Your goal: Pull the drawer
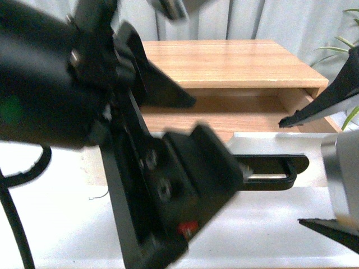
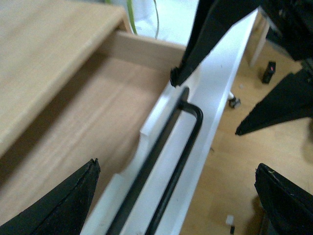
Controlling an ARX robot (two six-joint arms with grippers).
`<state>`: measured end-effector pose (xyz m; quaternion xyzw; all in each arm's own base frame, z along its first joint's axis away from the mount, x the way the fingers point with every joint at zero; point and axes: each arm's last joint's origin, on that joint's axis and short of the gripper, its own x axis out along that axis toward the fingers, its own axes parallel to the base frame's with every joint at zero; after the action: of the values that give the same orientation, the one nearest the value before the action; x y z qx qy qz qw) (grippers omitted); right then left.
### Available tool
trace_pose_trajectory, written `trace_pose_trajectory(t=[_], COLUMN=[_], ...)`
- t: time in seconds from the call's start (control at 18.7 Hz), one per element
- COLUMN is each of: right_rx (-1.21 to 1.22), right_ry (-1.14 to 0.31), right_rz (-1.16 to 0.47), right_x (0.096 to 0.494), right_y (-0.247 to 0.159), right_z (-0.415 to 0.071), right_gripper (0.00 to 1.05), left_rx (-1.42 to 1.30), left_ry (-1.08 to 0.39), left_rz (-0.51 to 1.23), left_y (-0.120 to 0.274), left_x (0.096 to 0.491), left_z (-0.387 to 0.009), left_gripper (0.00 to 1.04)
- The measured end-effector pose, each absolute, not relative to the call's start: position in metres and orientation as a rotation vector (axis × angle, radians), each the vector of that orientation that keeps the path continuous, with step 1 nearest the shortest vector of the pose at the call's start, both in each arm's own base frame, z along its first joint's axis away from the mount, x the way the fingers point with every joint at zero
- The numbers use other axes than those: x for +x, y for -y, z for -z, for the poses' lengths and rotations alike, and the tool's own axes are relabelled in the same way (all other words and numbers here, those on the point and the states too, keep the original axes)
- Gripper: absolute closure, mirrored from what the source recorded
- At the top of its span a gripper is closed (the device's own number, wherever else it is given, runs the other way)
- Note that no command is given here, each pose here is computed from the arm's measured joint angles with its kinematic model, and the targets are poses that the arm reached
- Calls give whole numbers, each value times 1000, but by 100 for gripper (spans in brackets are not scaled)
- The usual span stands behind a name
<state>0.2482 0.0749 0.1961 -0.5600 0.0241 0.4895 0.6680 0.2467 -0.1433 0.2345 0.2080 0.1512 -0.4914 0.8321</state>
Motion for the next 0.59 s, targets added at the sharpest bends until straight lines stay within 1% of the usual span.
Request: trace_pose_trajectory(t=[0.05,0.16,0.27,0.32,0.37,0.48,0.53,0.59], right_rx=[-1200,-1139,-997,-948,-906,-723,-549,-342], right_ry=[-42,-36,11,30,32,22,-22,-99], right_rz=[-1103,-1109,-1035,-958,-880,-596,-429,-301], right_x=[249,250,259,266,272,287,291,288], right_y=[-73,-71,-60,-52,-46,-24,-9,8], right_z=[-205,-212,-232,-239,-244,-258,-264,-262], right_gripper=[6,6,6,6,6,6,6,6], left_rx=[395,349,225,173,122,-27,-113,-160], left_ry=[-257,-206,-129,-123,-150,-210,-209,-209], left_rz=[1010,980,872,793,711,398,224,117], left_y=[138,132,116,106,95,58,32,14], left_x=[247,248,256,262,269,286,288,282], left_z=[-247,-257,-274,-278,-279,-278,-272,-264], left_gripper=[7,7,7,7,7,7,7,7])
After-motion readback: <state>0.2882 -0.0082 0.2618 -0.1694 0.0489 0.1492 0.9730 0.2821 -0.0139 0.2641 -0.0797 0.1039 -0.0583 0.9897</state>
